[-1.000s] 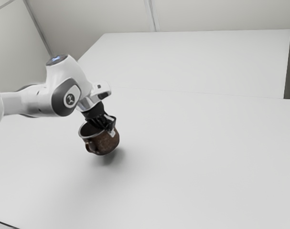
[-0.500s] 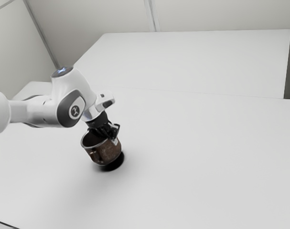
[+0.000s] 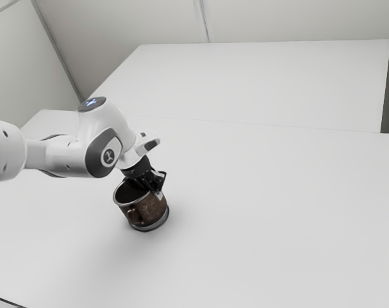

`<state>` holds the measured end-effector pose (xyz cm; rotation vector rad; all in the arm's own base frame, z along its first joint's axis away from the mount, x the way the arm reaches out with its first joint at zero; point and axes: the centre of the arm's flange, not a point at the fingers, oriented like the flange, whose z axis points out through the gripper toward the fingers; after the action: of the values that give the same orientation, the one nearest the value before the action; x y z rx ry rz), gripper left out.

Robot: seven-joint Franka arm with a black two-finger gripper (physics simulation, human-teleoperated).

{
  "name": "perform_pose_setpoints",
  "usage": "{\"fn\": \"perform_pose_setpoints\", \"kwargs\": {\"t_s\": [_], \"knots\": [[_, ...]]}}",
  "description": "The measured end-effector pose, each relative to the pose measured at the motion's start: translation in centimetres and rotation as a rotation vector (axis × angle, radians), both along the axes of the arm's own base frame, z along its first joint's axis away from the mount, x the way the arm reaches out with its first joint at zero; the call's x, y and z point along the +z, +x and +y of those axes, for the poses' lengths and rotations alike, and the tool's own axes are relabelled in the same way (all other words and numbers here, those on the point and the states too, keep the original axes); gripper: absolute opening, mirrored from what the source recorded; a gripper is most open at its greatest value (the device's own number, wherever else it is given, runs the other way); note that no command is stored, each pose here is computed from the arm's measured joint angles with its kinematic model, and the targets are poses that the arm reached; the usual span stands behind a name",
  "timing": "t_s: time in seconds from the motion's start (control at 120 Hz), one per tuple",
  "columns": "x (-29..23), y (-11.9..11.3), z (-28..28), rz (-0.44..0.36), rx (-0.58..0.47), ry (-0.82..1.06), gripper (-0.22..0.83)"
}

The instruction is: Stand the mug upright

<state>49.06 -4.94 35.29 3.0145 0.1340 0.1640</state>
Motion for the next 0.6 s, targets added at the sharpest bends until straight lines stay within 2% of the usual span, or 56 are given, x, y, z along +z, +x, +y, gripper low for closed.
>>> {"fn": "perform_pose_setpoints", "kwargs": {"t_s": [0.133,0.375,0.475,0.6], "knots": [[-0.4,0.0,-0.1,0.005,0.008,-0.002,-0.12],[0.7,0.0,-0.9,-0.019,-0.002,-0.014,0.31],[2.0,0.1,-1.0,-0.042,-0.007,-0.018,0.42],[4.6,0.9,-0.8,-0.055,-0.009,-0.025,0.50]]}}
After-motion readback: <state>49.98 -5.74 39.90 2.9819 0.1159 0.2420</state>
